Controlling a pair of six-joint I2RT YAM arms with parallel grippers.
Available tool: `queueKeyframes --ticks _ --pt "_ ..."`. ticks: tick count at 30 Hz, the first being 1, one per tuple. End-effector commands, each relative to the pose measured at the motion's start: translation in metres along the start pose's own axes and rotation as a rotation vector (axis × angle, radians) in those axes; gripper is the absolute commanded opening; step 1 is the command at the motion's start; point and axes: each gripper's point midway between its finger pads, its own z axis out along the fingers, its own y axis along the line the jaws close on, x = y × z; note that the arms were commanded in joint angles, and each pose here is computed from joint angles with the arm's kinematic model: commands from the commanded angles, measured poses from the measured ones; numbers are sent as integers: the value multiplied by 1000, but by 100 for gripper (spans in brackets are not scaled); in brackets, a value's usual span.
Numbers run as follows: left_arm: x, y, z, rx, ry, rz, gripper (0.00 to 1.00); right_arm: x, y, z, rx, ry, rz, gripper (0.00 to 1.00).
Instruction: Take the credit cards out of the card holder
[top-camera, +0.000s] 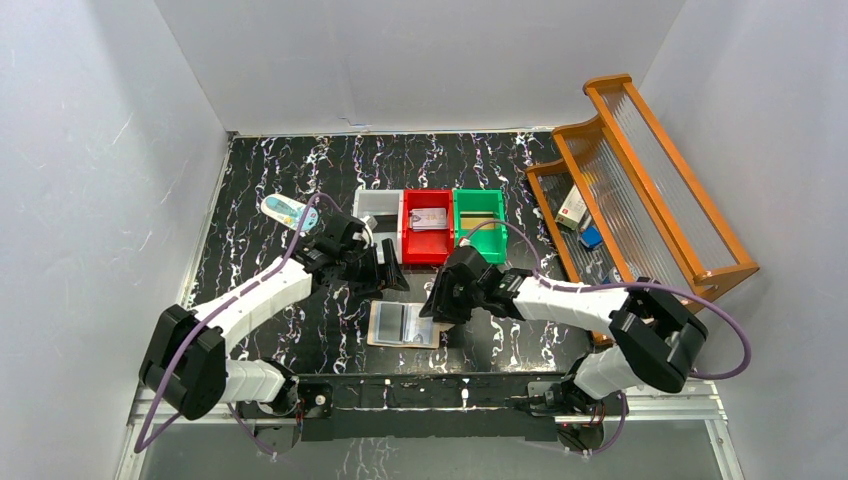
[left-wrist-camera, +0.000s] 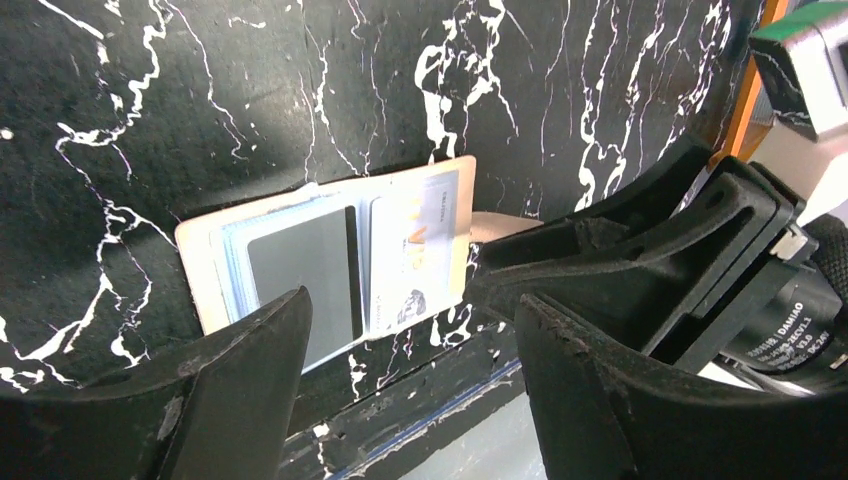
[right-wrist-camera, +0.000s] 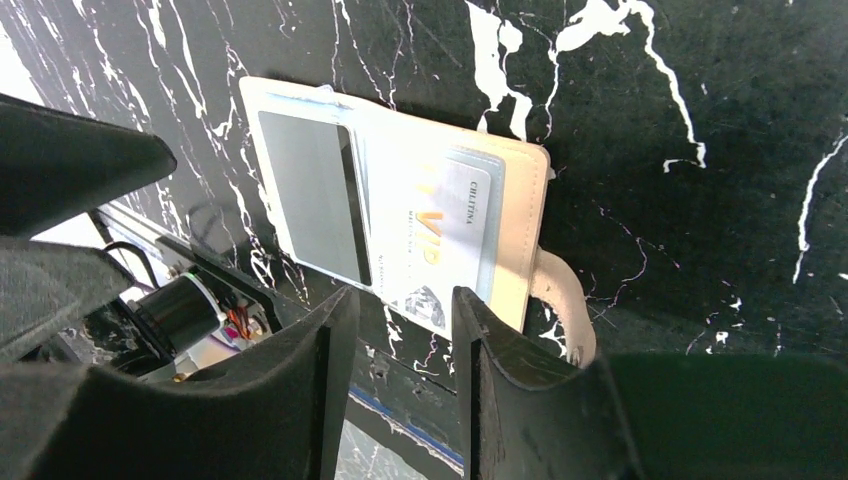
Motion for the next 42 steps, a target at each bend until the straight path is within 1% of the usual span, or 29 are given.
queueKeyframes --ticks 1,4,6,8,10,12,14,17,21,25,29,34,38,42 --pt "-8 -7 -8 7 -28 0 72 -3 11 -7 -40 -18 1 47" --pt "2 -13 -1 75 14 -27 70 2 8 -1 -43 7 23 45" --pt "9 -18 3 128 50 -39 68 8 3 8 -26 46 31 41" --pt "21 -17 9 160 106 -36 67 18 -12 21 40 101 58 38" --pt "32 -11 16 158 167 -45 65 14 -24 20 87 86 87 36" --pt "36 -13 16 176 185 -40 64 12 -26 19 64 80 100 36" --pt "47 -2 25 160 240 -66 61 12 -36 21 65 95 133 34" --pt "51 -4 31 187 274 -67 59 11 -39 24 41 112 159 33" --pt "52 7 40 137 273 -90 57 14 -40 28 39 133 155 33" --pt "52 9 44 138 279 -89 55 14 -40 31 38 148 155 33" --pt "59 12 47 142 310 -89 53 15 -39 36 36 166 150 32" --pt "63 17 49 133 323 -97 52 15 -39 41 38 186 151 32" --pt "62 18 50 124 312 -112 47 16 -42 42 49 193 156 32" --pt "58 15 48 125 293 -104 39 15 -44 42 56 194 163 32"
